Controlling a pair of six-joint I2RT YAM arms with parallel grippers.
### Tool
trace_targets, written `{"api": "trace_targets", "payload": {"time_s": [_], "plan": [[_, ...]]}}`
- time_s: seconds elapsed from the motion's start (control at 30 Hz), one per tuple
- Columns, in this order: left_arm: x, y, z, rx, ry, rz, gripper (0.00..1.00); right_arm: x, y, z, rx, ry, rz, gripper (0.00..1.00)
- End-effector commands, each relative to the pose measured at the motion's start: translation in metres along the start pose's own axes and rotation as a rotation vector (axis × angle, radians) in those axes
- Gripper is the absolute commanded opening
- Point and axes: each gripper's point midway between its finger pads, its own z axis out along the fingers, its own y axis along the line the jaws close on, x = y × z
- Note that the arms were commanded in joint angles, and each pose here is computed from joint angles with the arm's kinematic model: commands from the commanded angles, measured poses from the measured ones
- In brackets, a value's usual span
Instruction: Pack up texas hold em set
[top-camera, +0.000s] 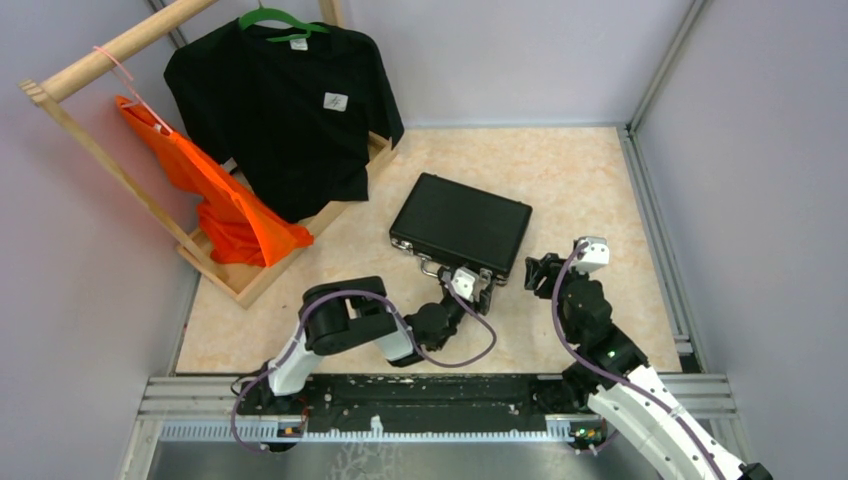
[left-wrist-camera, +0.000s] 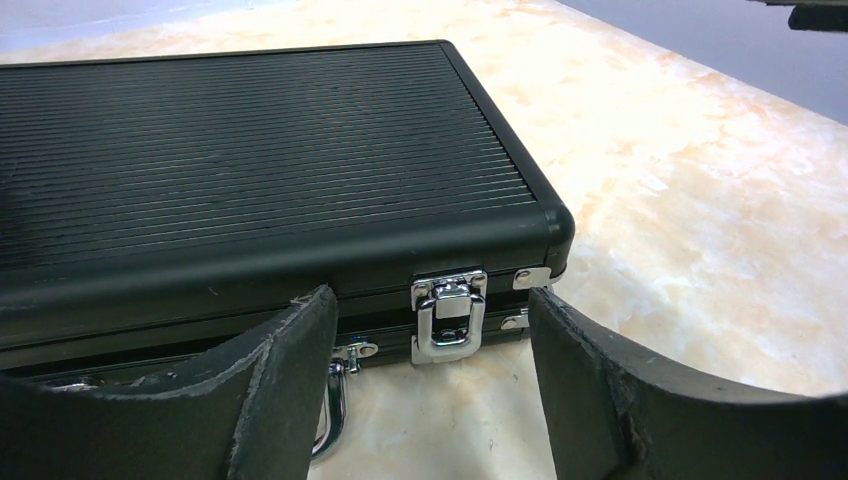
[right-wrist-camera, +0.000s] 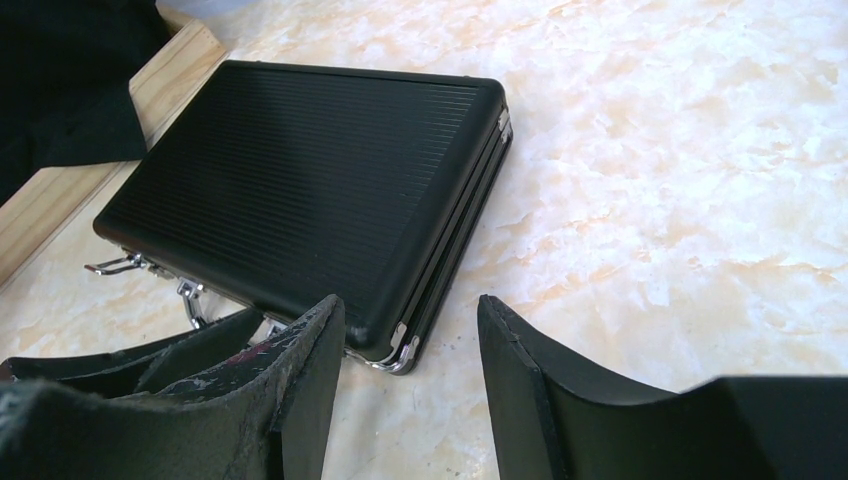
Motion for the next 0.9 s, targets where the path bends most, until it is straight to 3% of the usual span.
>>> {"api": "trace_targets", "payload": {"time_s": [0.0, 0.57, 0.87], "plan": [[0.001, 0.004, 0.000, -0.023, -0.045, -0.034, 0.76, -0.018, 0.003, -0.001, -0.004, -0.047, 0.027, 0.52], [0.027, -0.001, 0.004, -0.011, 0.028, 0.030, 0.70, -0.016, 0.002, -0.002, -0.002, -0.049, 0.030, 0.52], [0.036, 0.007, -0.007, -0.029, 0.066, 0.025, 0.81, -0.011, 0.002, 0.000, -0.006, -0.041, 0.029, 0.52]]}}
